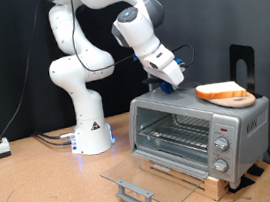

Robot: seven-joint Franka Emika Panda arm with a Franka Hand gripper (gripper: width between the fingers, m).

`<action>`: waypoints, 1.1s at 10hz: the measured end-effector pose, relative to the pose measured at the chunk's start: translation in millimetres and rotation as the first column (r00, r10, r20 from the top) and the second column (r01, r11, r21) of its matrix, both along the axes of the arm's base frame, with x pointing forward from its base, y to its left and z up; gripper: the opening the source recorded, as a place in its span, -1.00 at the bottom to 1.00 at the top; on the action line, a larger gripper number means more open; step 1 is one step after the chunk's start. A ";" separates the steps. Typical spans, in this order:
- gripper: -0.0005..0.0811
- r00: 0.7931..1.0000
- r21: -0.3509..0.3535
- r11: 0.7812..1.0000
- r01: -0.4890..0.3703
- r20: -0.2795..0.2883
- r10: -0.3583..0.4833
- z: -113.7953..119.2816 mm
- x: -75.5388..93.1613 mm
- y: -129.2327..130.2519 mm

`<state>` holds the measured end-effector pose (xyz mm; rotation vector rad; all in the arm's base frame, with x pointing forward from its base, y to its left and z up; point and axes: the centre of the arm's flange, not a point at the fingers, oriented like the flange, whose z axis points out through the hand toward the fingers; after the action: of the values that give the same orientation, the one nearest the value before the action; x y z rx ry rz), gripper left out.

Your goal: Make a piece of toast with the oven

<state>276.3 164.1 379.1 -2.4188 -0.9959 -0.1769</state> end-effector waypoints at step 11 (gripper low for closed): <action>0.14 0.979 0.067 0.986 0.154 0.124 -0.162 49.7 26.7 -87.7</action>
<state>303.0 76.4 428.8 -2.4591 -0.8406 -0.4176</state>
